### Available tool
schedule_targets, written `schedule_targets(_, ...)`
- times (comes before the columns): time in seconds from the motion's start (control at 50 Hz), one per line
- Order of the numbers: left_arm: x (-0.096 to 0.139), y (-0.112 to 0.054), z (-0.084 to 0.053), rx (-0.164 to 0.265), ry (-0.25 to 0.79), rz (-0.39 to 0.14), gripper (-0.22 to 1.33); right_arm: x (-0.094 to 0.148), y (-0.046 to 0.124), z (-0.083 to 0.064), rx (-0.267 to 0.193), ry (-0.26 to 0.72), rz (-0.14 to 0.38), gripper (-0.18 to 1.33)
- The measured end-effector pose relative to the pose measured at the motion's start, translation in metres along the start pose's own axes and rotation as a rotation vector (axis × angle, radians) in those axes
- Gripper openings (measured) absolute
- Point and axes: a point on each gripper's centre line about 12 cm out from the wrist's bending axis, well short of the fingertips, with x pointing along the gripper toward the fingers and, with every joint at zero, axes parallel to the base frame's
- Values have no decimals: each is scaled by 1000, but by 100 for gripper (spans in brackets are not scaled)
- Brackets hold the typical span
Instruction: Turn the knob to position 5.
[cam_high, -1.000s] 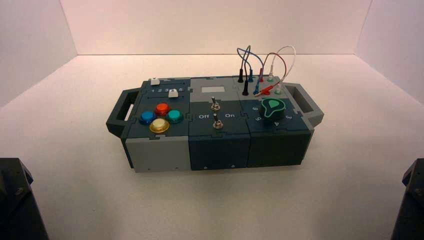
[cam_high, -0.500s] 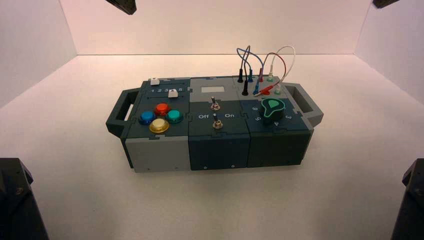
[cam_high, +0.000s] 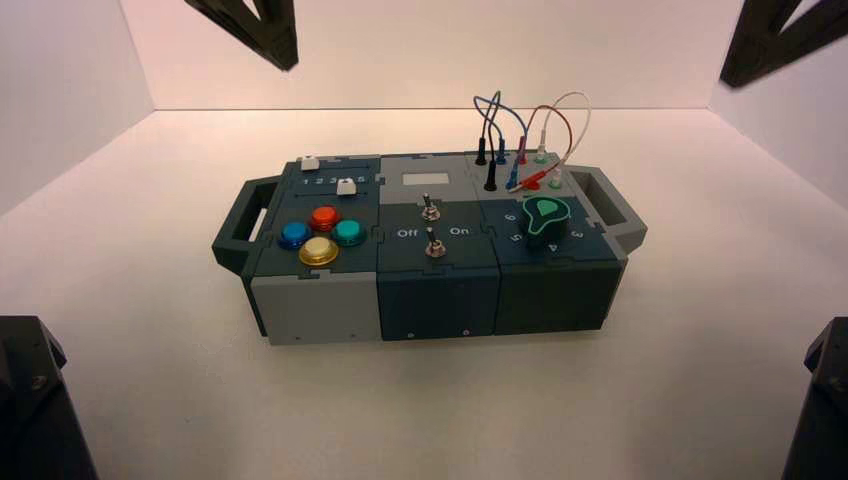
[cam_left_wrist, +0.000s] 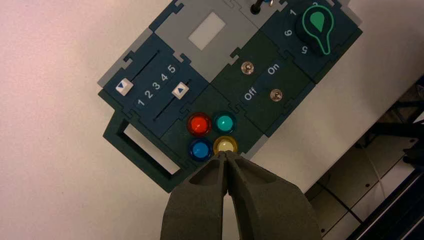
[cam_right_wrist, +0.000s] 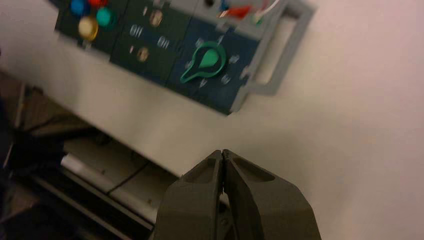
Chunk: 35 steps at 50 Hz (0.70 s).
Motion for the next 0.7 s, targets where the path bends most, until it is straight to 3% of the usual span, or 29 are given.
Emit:
schedule_targets(0.24,1,-1,0,-5,5,-3,-16,19,14,0,-47,88,51,-14)
schedule_targets(0.7,9,-3,-1,-27,1,-25,-16,47,16,9,-52,201,45,-14)
